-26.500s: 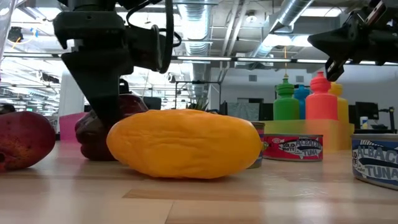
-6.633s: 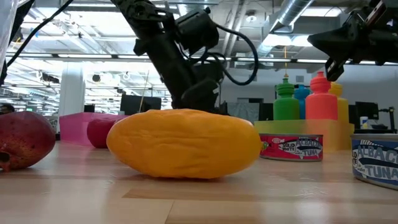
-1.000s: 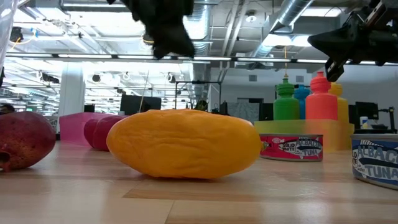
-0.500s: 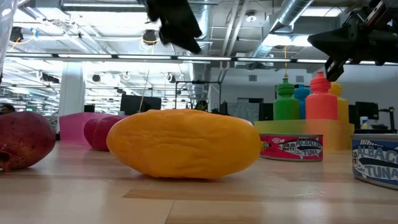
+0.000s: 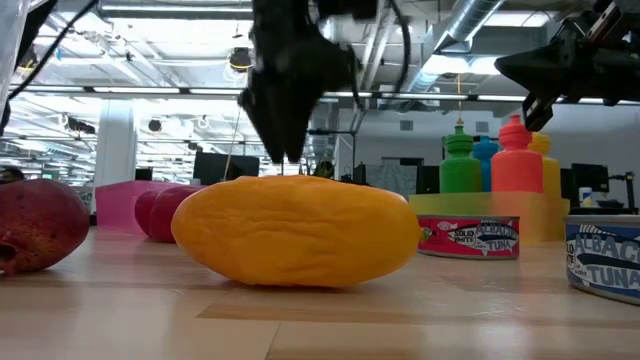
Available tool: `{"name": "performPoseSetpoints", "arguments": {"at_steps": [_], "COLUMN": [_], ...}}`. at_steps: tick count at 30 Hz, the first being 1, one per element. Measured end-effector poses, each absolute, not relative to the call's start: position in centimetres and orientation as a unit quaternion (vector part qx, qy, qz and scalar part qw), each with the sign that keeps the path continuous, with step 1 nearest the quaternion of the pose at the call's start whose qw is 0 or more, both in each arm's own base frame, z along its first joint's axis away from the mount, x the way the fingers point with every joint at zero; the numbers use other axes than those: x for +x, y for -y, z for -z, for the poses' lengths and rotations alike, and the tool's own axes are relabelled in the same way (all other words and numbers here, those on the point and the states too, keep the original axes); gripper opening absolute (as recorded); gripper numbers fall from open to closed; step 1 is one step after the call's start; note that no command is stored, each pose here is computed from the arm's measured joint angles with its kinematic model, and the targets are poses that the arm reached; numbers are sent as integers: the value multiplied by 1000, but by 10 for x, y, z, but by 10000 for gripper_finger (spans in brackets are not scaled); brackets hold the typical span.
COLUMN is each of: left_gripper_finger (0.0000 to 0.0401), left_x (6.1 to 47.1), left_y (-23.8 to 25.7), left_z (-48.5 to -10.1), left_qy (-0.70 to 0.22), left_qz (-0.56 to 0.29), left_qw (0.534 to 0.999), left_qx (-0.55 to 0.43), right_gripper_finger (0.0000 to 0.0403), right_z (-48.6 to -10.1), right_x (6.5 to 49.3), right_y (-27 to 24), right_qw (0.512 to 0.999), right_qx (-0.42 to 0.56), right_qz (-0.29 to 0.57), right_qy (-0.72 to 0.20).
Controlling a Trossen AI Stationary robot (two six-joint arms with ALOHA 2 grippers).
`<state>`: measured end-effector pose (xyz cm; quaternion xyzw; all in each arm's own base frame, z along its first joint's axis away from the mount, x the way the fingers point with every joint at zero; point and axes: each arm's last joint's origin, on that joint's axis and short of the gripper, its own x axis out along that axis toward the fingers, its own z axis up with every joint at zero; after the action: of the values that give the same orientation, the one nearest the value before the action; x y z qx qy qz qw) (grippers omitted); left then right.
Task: Pick & Place Food Item
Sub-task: Put the blue pink tuna can into the pink bin
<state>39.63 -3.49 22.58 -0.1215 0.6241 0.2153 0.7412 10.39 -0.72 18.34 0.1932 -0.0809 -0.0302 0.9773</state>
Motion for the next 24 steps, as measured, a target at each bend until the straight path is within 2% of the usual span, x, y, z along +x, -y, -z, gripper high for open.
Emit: {"name": "performPoseSetpoints", "arguments": {"at_steps": [7,18,24], "left_gripper_finger": [221,221,221], "left_x": [408,412,400], "left_y": [14,24,27], "left_z": [-198,-191,-171], "left_qy": [-625,-603,-620], "left_qz": [-271,-272,-278], "left_qw": [713,726,705], "left_qx": [-166,-188,-200], "right_gripper_finger": [0,0,0], "right_z": [-183,-183,-183], "right_x": [104,104,104], "right_y": [7,7,7], "right_qw": [977,977,977], "right_qx": [193,193,193], "right_qz": [30,30,30], "right_qy": [81,81,81]}}
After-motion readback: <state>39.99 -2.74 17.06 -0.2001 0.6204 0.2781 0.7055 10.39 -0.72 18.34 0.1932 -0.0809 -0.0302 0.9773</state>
